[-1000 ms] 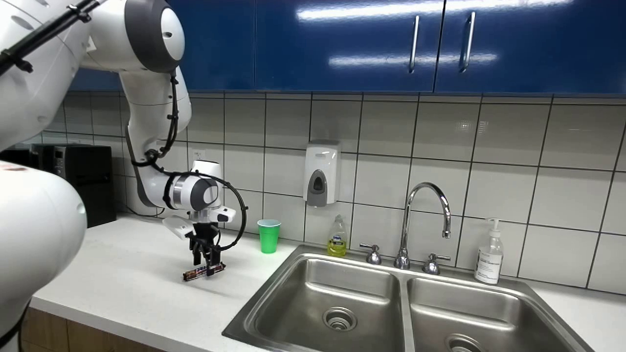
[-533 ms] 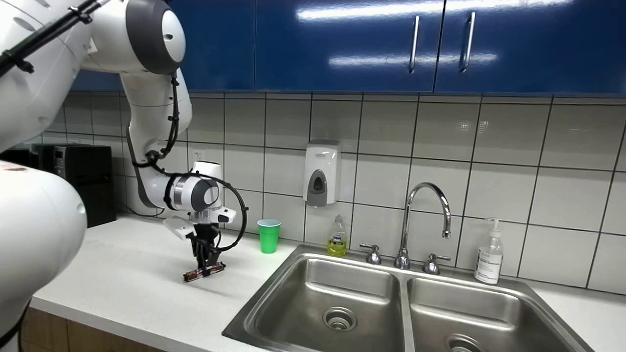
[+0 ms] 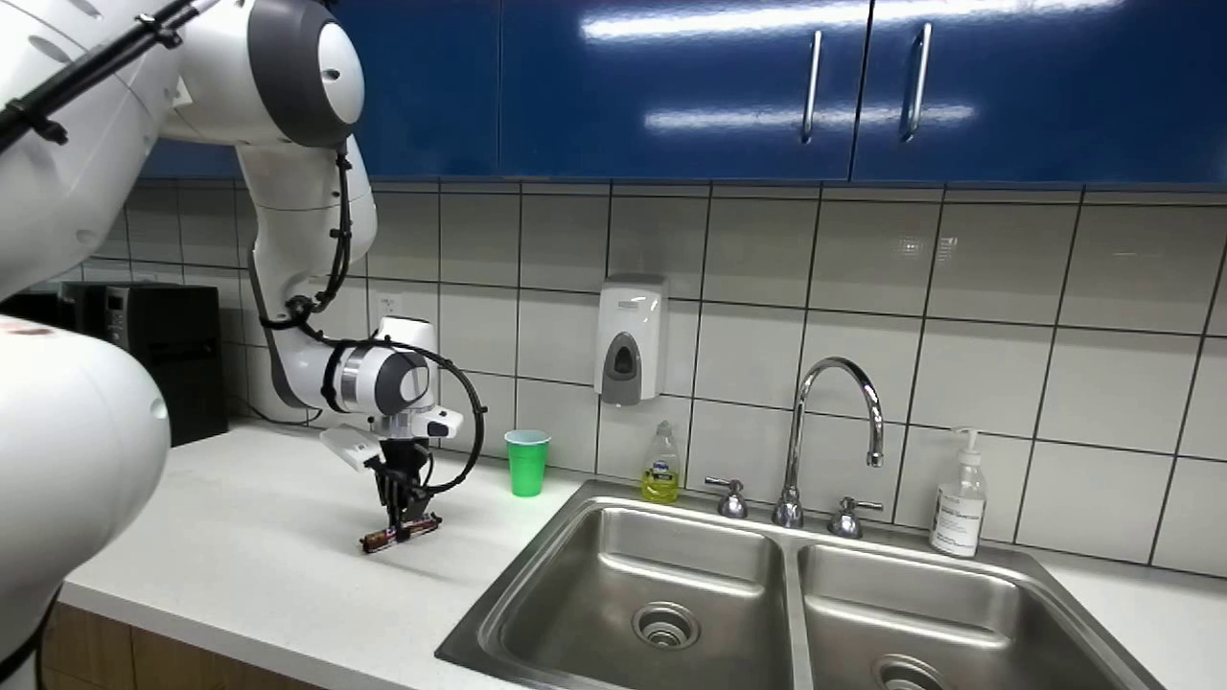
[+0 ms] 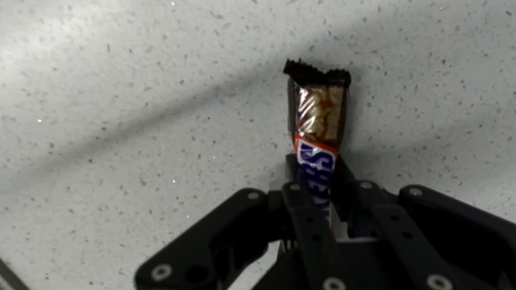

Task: Move the candy bar to the sink

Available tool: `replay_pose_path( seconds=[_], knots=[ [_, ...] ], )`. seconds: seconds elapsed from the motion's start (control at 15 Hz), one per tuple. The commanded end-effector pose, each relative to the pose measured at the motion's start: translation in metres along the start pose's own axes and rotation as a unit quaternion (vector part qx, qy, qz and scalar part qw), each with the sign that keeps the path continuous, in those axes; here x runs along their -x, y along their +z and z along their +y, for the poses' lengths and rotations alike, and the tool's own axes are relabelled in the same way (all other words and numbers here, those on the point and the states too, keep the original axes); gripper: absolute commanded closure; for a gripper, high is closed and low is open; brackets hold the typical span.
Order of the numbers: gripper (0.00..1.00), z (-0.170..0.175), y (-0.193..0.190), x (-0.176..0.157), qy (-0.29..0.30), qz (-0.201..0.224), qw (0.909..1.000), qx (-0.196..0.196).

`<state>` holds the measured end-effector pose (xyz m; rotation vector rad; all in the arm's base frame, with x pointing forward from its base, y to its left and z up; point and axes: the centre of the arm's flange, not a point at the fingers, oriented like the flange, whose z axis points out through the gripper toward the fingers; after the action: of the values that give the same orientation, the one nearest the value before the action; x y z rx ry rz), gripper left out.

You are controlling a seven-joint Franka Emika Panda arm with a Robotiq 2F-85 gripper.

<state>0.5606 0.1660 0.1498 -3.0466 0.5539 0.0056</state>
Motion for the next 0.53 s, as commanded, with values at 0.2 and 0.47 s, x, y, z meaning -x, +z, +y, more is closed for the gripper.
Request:
replay_pose_path(
  seconds=[0.2,0.47],
  knots=[
    [0.95,-0.005,-0.015,0.0,-0.015,-0.012,0.9997,0.016],
    [0.95,-0.003,-0.03,0.005,-0.025,-0.01,0.9994,0.022]
  ],
)
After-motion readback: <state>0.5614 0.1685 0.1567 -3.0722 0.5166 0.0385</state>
